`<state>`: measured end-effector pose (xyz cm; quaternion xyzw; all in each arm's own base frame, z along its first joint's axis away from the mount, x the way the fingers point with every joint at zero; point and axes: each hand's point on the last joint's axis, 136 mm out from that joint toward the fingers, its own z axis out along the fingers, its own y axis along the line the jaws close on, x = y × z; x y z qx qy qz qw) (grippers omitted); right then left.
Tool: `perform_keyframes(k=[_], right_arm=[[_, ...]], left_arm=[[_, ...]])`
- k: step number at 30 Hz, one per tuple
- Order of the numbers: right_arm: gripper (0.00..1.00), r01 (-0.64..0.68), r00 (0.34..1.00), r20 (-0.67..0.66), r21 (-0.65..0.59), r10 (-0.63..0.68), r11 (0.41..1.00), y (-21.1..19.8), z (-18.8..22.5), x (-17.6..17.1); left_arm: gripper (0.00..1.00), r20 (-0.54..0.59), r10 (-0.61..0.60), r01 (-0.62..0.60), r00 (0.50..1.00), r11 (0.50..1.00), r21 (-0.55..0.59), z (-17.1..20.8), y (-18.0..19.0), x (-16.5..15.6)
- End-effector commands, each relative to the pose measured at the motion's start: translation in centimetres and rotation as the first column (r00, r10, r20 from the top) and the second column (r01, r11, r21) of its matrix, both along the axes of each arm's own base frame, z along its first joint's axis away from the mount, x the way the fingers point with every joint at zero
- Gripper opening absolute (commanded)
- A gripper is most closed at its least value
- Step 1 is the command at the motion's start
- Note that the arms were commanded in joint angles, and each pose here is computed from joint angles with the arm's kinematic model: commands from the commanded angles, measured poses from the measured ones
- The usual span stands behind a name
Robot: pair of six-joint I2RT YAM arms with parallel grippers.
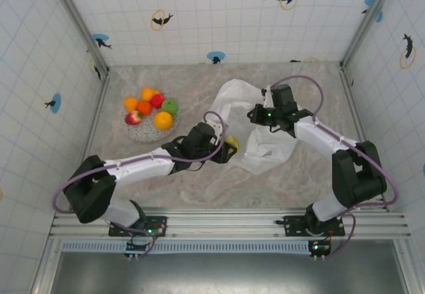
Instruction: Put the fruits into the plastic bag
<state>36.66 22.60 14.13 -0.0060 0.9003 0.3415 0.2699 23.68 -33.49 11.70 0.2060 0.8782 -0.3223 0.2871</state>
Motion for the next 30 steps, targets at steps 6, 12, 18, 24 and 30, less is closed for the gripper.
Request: perform_keyframes(k=[6,12,18,24,30], right_arm=[[0.00,0.068,0.998,-0.011,0.241,-0.068,0.968,1.4,1.6,-2.1],[0.00,0.149,0.988,-0.002,0.274,-0.154,0.950,1.2,2.0,-2.6],[0.00,0.156,0.987,0.022,0.173,-0.162,0.973,0.9,1.0,-2.5],[0.00,0.087,0.996,0.010,0.113,-0.089,0.990,2.6,0.1,-3.7],[0.00,0.193,0.981,-0.027,0.249,-0.192,0.949,2.6,0.7,-3.2]], left_arm=[[0.46,0.081,0.114,-0.107,0.990,0.991,-0.086,1.2,-1.9,3.6],[0.46,0.065,0.130,-0.124,0.989,0.988,-0.095,0.8,-2.1,3.6],[0.47,0.128,0.271,-0.270,0.954,0.963,-0.028,1.3,1.9,4.1],[0.49,0.276,0.349,-0.386,0.895,0.918,0.089,1.9,6.0,5.3],[0.49,0.265,0.196,-0.218,0.944,0.974,0.057,1.8,3.4,3.0]])
